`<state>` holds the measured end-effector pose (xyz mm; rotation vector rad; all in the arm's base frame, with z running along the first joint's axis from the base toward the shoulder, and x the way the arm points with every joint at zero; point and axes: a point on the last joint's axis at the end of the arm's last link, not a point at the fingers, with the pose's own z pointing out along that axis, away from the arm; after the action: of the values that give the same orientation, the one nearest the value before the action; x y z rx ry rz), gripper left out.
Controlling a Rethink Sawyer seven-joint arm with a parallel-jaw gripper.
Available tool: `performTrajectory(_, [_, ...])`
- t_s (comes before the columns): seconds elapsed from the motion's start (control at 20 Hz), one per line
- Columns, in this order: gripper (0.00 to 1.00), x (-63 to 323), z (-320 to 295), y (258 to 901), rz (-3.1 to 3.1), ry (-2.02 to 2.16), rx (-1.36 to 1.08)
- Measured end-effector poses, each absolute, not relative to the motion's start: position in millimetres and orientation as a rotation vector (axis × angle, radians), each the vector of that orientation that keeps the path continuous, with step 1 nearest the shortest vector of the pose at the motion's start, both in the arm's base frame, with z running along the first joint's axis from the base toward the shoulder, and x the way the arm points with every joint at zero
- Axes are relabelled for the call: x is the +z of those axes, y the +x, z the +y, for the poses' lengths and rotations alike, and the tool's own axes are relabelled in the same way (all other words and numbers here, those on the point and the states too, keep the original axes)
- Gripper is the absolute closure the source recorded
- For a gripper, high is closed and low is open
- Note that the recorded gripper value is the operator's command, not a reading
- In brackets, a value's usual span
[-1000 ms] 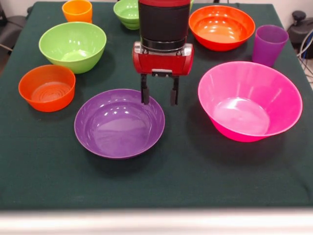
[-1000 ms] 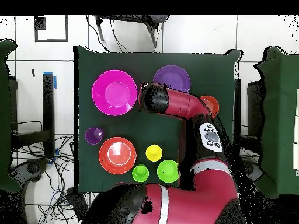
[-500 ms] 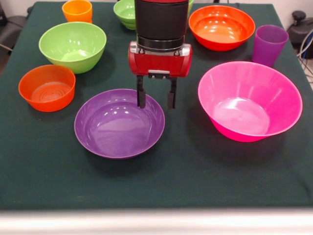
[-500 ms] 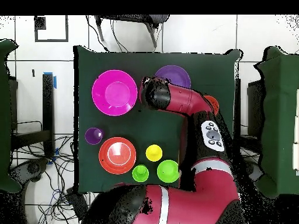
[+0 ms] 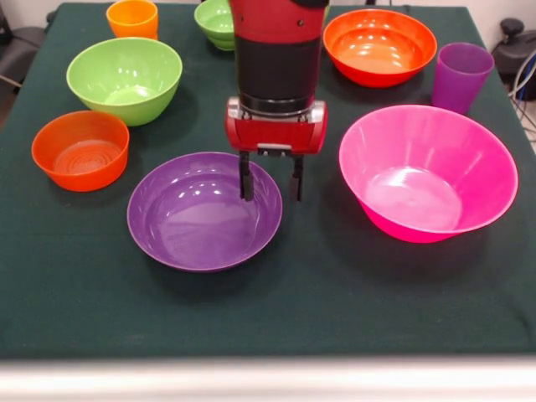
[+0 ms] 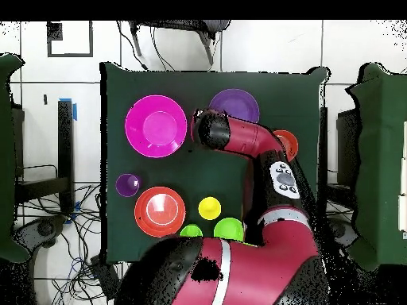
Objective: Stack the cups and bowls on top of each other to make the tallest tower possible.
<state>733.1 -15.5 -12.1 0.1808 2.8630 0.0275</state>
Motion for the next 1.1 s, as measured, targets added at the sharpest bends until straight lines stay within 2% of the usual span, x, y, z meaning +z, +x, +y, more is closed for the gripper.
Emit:
performTrajectory(0.45, [0.00, -50.8, -7.2, 714.6, 2.916, 0.183, 0.049])
performTrajectory(0.5, [1.00, -51.9, -7.4, 714.2, 2.911, 0.171, 0.043])
performTrajectory(1.1, [1.00, -21.7, -11.6, 735.1, 2.831, 0.123, -0.015])
